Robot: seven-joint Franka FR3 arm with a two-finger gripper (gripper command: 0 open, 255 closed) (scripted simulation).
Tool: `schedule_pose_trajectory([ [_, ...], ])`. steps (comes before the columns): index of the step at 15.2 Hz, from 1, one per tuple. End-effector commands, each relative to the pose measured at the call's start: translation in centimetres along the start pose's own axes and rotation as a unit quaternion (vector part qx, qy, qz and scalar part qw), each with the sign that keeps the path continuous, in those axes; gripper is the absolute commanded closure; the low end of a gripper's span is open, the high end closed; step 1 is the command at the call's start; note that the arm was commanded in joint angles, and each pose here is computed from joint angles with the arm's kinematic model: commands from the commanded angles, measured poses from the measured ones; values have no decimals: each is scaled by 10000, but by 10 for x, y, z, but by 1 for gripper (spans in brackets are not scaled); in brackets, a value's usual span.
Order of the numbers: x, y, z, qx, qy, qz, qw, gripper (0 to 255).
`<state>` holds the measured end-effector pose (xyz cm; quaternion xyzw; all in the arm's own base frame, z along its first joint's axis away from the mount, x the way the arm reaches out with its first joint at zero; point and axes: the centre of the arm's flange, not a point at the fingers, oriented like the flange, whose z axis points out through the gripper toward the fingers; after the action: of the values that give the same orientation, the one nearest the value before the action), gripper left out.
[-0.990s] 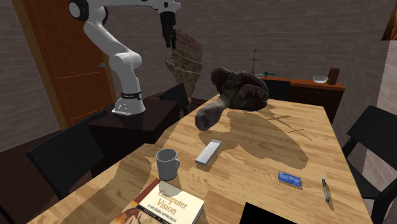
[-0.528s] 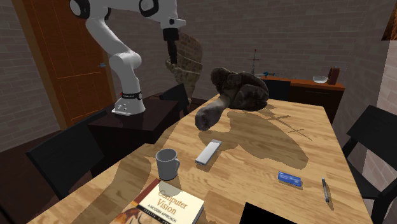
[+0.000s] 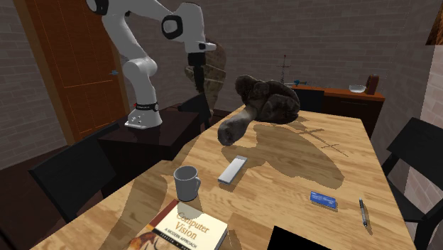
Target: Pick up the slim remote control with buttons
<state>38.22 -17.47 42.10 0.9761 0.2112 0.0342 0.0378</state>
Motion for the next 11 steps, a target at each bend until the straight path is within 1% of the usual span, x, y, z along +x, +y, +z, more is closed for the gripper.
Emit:
schedule_pose_trajectory([
  [1,4,15,25,20,-5,-278,9996,0],
  [3,9,28,47,51,-12,-533,9986,0],
  [6,18,48,81,97,-22,-916,9957,0],
  [8,25,60,104,128,-29,-1170,9930,0],
  [11,37,78,139,175,-40,-1550,9877,0],
])
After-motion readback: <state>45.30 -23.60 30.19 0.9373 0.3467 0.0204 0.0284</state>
